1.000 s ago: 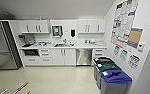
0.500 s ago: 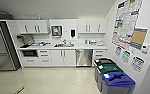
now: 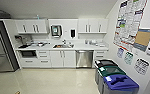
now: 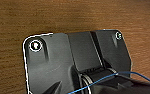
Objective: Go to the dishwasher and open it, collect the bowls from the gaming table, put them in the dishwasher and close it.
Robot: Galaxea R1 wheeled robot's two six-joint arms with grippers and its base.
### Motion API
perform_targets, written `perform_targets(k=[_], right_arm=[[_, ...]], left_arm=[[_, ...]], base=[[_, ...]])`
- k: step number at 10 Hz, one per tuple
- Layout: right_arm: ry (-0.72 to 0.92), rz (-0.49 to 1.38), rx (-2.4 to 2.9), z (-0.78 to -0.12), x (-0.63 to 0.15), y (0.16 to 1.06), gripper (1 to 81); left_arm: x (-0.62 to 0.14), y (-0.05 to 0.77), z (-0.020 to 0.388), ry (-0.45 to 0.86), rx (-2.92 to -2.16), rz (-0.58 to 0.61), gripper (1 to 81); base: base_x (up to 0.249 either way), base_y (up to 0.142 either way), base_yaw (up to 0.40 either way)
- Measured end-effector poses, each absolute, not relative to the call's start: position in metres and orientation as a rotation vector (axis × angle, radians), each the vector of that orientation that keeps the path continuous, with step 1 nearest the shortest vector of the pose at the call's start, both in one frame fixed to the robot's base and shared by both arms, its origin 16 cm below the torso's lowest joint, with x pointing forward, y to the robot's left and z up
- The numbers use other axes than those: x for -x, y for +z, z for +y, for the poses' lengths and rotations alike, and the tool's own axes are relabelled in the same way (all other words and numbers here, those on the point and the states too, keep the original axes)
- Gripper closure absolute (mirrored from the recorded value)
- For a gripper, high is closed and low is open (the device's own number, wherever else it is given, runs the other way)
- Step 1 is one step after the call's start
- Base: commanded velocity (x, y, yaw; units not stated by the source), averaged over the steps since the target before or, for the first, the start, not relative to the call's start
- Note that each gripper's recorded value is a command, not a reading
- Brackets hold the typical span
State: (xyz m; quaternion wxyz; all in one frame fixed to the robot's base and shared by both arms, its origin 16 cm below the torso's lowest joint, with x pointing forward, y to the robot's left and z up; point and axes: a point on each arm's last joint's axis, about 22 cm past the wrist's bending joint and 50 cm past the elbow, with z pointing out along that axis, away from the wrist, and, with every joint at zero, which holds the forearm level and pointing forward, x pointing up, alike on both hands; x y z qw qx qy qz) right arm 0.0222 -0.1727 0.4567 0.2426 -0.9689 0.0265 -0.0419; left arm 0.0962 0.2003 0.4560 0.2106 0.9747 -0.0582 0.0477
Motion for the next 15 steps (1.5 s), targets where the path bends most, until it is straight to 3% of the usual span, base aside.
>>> perform_targets(k=[15], right_arm=[[-0.114,0.072,2.647,-0.1718,-0.0217,0.4567,1.0]], left_arm=[[-0.0953,0.4559,0.2003,0.131,-2.709,-0.161,1.0]], base=[[0.119,0.000,0.000]])
